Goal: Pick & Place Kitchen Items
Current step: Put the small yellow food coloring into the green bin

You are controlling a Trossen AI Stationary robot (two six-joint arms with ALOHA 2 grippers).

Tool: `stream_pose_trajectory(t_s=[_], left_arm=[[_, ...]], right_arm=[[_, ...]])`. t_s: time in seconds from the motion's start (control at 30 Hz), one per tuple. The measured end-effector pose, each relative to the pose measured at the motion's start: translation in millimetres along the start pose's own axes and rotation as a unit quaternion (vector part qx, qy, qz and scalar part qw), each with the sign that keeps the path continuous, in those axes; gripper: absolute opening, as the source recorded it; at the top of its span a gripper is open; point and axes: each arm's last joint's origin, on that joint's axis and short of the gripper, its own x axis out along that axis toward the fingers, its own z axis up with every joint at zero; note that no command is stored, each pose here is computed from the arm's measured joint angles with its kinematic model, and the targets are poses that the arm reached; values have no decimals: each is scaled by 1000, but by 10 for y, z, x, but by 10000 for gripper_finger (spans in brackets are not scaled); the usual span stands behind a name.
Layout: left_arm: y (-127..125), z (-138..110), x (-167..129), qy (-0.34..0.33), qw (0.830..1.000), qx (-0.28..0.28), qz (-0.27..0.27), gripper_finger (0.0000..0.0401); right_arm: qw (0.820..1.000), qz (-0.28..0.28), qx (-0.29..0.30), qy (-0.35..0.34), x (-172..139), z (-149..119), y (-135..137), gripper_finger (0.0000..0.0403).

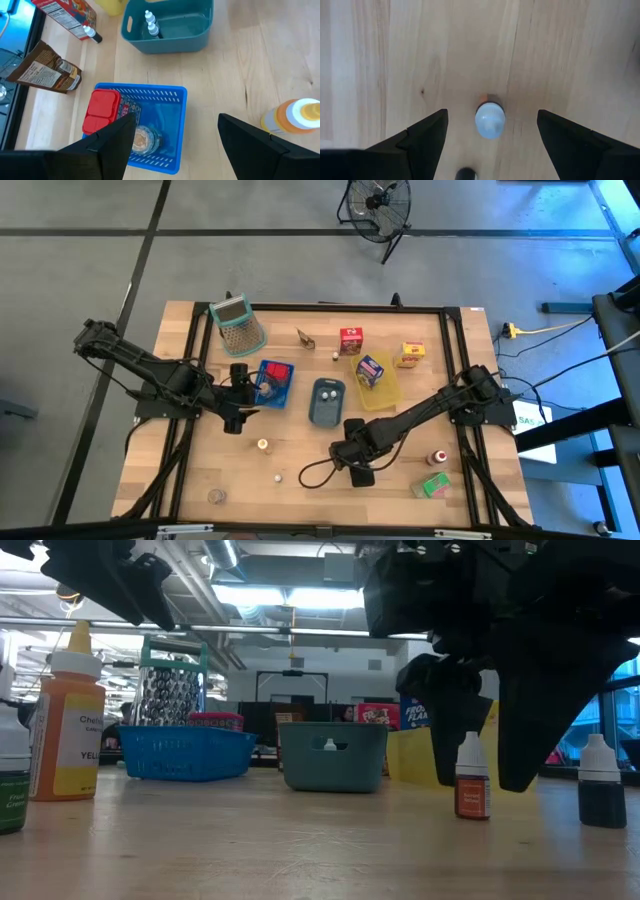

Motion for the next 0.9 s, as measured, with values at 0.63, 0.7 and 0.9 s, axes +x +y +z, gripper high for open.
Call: stream_pose_trajectory(t_s=[0.63,0.7,0.9], left_arm=[[-1,-1,1,1,1000,0,-1,279],[0,-1,0,1,1000,0,-1,279],[-1,-1,1,1,1000,0,-1,279]], right_arm=[[1000,15,-18,-3,-1,26,-35,236],[1000,15,-20,-3,-1,26,-35,230],[1000,15,-20,-2,-1,24,-39,215]])
